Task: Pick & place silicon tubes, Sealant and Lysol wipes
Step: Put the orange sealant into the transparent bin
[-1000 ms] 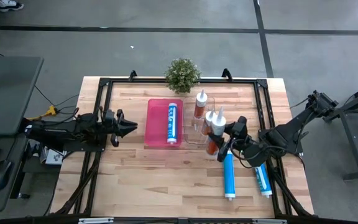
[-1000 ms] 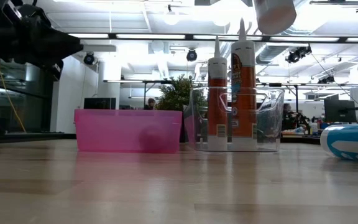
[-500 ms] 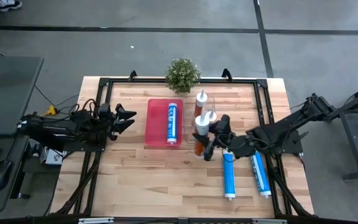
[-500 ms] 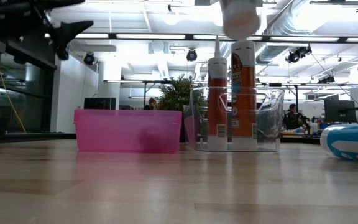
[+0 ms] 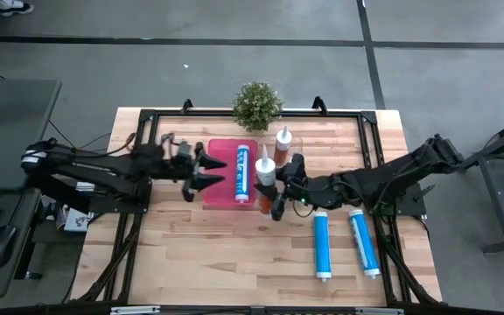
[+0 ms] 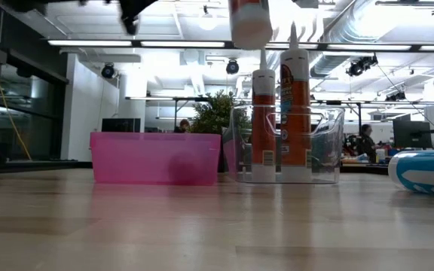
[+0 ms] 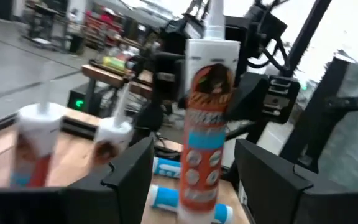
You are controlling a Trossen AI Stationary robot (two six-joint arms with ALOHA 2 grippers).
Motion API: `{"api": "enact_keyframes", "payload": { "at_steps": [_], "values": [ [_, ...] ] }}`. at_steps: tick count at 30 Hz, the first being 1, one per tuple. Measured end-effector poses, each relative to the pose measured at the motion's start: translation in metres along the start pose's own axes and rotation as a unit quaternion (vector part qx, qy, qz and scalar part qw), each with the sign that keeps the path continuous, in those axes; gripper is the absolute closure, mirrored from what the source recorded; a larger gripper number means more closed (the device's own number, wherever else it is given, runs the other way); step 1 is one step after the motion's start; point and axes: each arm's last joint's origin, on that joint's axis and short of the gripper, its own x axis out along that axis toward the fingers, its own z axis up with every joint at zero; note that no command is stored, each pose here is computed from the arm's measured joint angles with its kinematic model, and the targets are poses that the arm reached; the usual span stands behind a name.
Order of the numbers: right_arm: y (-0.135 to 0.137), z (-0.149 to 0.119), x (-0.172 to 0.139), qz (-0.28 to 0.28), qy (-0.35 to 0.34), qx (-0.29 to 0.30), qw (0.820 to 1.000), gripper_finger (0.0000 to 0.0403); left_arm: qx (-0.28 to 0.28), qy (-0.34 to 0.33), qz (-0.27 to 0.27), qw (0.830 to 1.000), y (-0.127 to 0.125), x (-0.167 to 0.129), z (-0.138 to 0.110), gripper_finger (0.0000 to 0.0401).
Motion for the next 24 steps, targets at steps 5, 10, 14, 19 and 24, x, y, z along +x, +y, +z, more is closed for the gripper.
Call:
{"api": "enact_keyframes", "payload": {
  "at_steps": [5,10,14,19,24],
  "values": [
    [-0.002,0.002,0.005,0.0,0.008,-0.019,1.0,0.02,0.015,0.02,-0.044,0.999,-0.008,0.044,0.016,0.0179],
    [-0.003,-0.001,0.005,-0.004,0.018,-0.027,0.999,0.02,0.033,0.012,-0.058,0.998,-0.014,0.069,0.03,0.0179],
    [-0.003,-0.001,0.005,-0.009,0.018,-0.026,0.999,0.02,0.033,0.014,-0.057,0.998,-0.015,0.08,0.032,0.0179],
    [-0.004,-0.001,0.004,-0.013,0.018,-0.026,0.999,0.0202,0.034,0.015,-0.058,0.998,-0.014,0.099,0.029,0.0179],
    [-0.002,-0.001,0.004,0.005,0.021,-0.027,0.999,0.0204,0.033,0.016,-0.046,0.998,-0.011,0.115,0.024,0.0179]
  ]
}}
